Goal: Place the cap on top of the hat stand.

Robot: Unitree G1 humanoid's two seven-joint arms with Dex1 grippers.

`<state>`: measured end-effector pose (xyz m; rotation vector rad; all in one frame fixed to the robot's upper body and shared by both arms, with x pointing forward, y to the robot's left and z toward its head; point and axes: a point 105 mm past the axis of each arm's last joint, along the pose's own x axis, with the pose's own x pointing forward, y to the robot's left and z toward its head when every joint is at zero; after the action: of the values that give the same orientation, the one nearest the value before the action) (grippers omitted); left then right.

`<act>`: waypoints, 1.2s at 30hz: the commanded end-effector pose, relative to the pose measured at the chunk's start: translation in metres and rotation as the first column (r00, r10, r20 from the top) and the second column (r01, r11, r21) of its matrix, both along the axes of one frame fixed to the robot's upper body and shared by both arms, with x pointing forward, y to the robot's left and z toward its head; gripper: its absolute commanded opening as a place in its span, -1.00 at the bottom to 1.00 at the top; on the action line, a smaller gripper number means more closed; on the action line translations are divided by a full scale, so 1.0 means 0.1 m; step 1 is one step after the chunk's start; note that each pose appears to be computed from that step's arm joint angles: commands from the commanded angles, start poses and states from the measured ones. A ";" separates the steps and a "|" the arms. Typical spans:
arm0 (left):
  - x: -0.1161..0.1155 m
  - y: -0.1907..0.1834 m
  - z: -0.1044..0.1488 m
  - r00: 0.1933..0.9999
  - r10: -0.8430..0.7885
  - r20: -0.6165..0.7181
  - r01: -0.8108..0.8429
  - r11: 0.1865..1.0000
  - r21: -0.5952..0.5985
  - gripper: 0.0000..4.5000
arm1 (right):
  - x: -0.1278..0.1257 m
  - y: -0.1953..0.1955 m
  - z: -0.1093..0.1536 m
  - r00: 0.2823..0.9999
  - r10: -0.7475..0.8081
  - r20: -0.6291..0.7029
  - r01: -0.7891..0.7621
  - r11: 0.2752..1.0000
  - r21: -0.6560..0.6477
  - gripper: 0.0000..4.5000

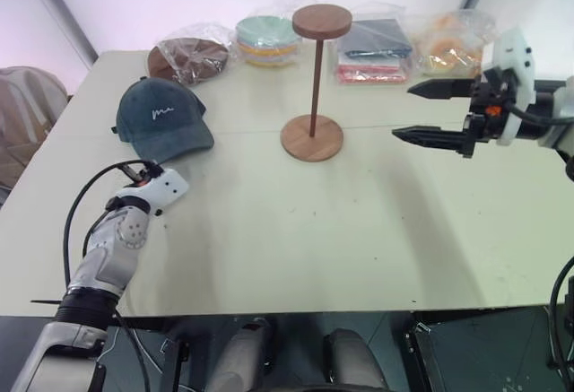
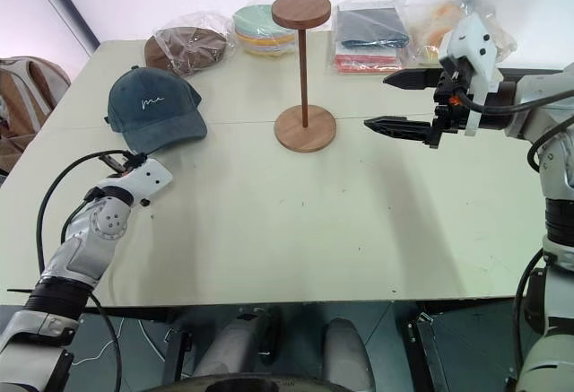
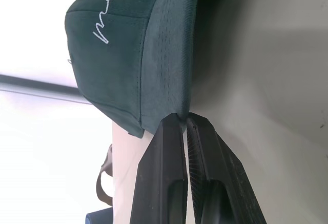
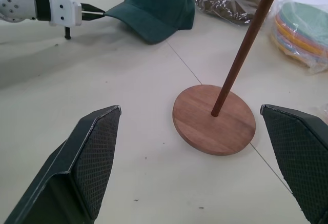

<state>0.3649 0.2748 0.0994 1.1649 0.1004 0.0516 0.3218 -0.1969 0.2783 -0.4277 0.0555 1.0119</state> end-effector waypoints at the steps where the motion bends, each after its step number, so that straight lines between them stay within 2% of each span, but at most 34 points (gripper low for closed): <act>1: -0.04 0.07 -0.14 0.999 0.031 -0.022 -0.030 0.999 0.017 -0.98 | -0.07 -0.02 0.17 0.998 -0.001 0.065 0.001 1.000 0.003 1.00; 18: -0.05 0.01 0.07 0.988 -0.012 0.157 0.005 0.999 0.046 -0.98 | -0.05 0.00 0.18 0.997 0.003 0.071 -0.003 1.000 0.003 1.00; 25: -0.12 -0.16 0.29 0.946 -0.085 0.313 0.068 0.996 0.066 -0.98 | -0.05 0.00 0.19 0.997 0.003 0.074 -0.003 1.000 0.001 1.00; 36: -0.23 -0.31 0.52 0.877 -0.148 0.458 0.129 0.989 0.072 -0.98 | -0.04 0.00 0.20 0.997 0.008 0.077 -0.008 1.000 -0.001 1.00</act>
<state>0.3449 0.2419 0.1275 1.1754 -0.3188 0.1435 0.3220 -0.1971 0.2785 -0.4249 0.0555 1.0094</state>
